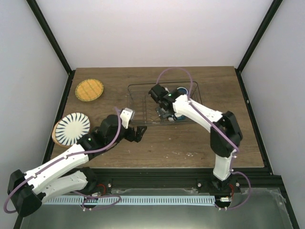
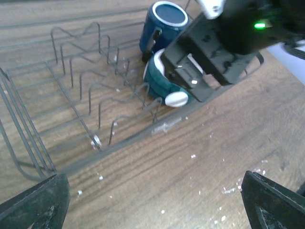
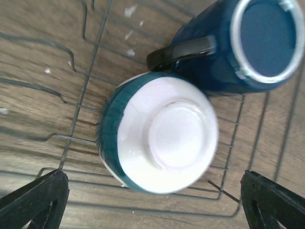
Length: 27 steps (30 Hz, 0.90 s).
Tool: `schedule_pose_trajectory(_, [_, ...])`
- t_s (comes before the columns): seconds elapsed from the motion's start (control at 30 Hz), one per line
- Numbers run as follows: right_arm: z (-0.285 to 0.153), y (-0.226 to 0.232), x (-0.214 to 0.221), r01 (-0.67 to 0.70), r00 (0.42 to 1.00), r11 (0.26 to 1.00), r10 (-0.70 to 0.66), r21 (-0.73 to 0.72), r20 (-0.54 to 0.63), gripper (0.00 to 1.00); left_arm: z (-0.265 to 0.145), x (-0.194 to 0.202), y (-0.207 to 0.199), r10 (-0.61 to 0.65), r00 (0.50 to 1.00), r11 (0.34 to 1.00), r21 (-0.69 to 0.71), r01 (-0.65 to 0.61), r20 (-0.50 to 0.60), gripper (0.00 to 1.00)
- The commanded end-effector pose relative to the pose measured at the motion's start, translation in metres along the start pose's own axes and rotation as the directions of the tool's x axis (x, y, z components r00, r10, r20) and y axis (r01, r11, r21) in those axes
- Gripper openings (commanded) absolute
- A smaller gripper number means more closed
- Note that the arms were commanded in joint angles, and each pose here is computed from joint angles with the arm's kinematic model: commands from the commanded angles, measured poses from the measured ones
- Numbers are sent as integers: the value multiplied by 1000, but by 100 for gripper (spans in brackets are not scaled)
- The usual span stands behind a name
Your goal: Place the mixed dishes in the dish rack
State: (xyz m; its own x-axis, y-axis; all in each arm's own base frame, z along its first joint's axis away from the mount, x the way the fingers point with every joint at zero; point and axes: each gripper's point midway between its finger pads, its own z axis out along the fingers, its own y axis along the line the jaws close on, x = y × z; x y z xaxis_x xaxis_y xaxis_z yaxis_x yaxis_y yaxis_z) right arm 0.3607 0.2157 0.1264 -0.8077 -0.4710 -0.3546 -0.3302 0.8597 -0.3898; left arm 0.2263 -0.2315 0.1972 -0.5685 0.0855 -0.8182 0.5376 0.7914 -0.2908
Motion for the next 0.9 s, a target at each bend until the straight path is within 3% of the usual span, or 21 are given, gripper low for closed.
schedule_pose_trajectory(0.0, [-63,-29,-20,-101,979,994,105,-30,176,100,-7,-31,5,45,999,995,-87,-44,14,100])
schedule_pose_trajectory(0.17, [-113,-59,-18,-214,916,972,235,-99,325,100,-11,-54,29,69,997,969,-237,-74,-31,100])
schedule_pose_trajectory(0.43, [-153,-47,16,-191,806,895,378,-404,456,100,-17,-73,129,-110,990,899,-433,59,-93,100])
schedule_pose_trajectory(0.63, [-138,-25,38,-154,827,866,377,-476,418,100,-13,-97,199,-217,968,814,-570,111,-122,100])
schedule_pose_trajectory(0.87, [-125,-11,58,-125,837,847,369,-516,404,100,-14,-94,298,-462,886,718,-601,352,-34,100])
